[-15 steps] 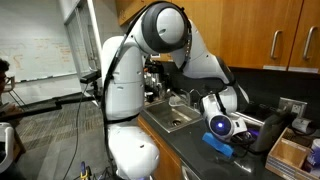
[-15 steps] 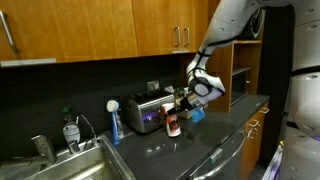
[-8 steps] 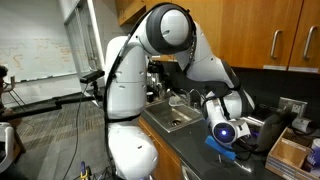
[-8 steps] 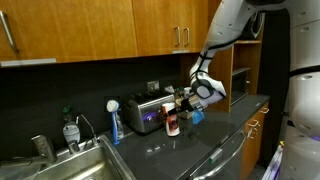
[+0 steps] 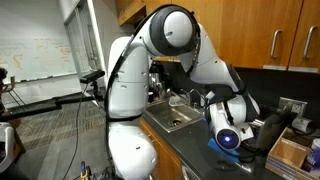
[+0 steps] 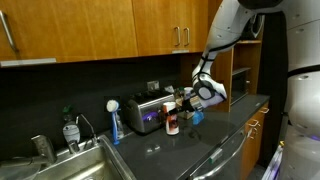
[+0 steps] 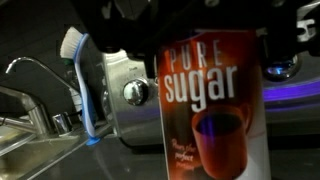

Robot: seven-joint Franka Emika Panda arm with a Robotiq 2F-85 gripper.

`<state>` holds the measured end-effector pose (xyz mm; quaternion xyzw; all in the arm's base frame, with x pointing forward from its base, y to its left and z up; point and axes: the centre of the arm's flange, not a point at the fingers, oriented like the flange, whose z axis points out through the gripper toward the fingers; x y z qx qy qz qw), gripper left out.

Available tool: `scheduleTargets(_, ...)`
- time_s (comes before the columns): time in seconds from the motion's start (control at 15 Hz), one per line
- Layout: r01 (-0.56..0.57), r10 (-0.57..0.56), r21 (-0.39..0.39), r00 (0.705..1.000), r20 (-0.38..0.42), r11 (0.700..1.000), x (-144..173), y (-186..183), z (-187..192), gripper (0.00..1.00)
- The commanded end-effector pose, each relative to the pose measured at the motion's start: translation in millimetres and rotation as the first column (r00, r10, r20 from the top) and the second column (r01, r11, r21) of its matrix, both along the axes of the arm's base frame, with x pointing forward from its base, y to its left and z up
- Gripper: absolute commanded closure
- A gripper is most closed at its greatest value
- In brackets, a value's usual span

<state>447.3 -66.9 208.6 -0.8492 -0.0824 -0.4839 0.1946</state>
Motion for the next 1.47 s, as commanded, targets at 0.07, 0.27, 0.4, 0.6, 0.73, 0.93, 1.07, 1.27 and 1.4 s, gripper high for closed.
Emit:
scheduleTargets(0.07, 0.002, -0.003, -0.044, 1.000, -0.024, 0.999, 2, -11, -27, 0.00)
scheduleTargets(0.27, 0.000, -0.002, -0.066, 0.999, -0.036, 0.998, 0, -12, -35, 0.00)
scheduleTargets(0.4, -0.009, 0.007, -0.041, 0.999, -0.044, 0.999, -5, -8, -30, 0.00)
scheduleTargets(0.6, -0.009, 0.007, -0.044, 0.999, -0.045, 0.999, -3, -9, -32, 0.00)
scheduleTargets(0.73, -0.009, 0.007, -0.045, 0.999, -0.044, 0.999, -3, -10, -32, 0.00)
scheduleTargets(0.93, 0.000, -0.002, -0.047, 0.999, -0.039, 0.999, -5, -11, -28, 0.00)
scheduleTargets(1.07, 0.022, -0.024, -0.040, 0.998, -0.049, 0.999, -11, -16, -15, 0.00)
scheduleTargets(1.27, 0.064, -0.065, -0.019, 0.996, -0.065, 0.998, -20, -23, 1, 0.00)
scheduleTargets(1.4, 0.101, -0.101, -0.001, 0.993, -0.062, 0.995, -25, -30, 12, 0.00)
